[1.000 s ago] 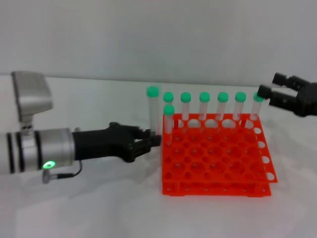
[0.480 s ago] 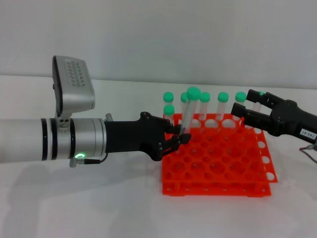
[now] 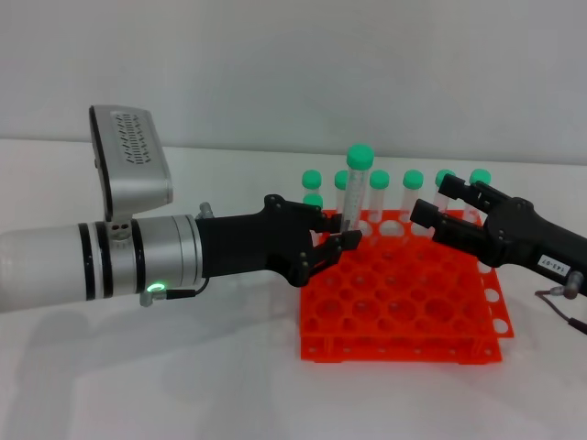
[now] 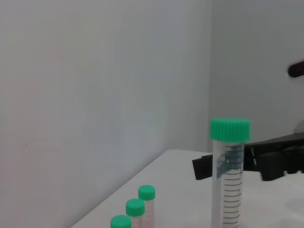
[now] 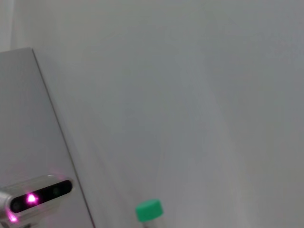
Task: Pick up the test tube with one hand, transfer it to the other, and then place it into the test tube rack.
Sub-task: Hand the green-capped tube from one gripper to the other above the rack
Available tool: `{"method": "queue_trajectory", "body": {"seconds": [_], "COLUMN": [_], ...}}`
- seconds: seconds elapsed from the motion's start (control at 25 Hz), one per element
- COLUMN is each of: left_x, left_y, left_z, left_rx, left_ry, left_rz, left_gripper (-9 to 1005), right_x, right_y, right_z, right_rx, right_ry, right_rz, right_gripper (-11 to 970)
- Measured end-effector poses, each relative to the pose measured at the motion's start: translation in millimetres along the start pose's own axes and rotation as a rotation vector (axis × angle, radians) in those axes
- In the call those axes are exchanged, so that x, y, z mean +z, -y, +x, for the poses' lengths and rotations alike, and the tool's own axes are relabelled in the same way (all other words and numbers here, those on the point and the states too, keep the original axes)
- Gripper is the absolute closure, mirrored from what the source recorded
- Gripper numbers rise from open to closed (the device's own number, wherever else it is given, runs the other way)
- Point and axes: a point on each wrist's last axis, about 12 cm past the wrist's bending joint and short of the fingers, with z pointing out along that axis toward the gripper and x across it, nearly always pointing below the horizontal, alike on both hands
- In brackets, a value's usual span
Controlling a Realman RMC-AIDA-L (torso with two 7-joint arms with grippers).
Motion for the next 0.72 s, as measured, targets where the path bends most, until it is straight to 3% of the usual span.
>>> {"method": "queue_trajectory", "body": {"seconds": [0.36,0.72], "left_x": [8,13], "left_y": [4.4,7.3], "left_z": [1,3], "left_rx": [-0.029,-0.026], "left_ry": [0.017,0.007], "left_rz": [0.021,0.032], "left_gripper": [801,801], "right_x": [17,23], "right_y": [-12.9,-13.8], "right_z": [12,11], "right_rx": [-0.056,-0.076], "right_ry": [0.017,0.018], "right_rz": [-0.015,-0.017], "right_gripper": [151,162]}}
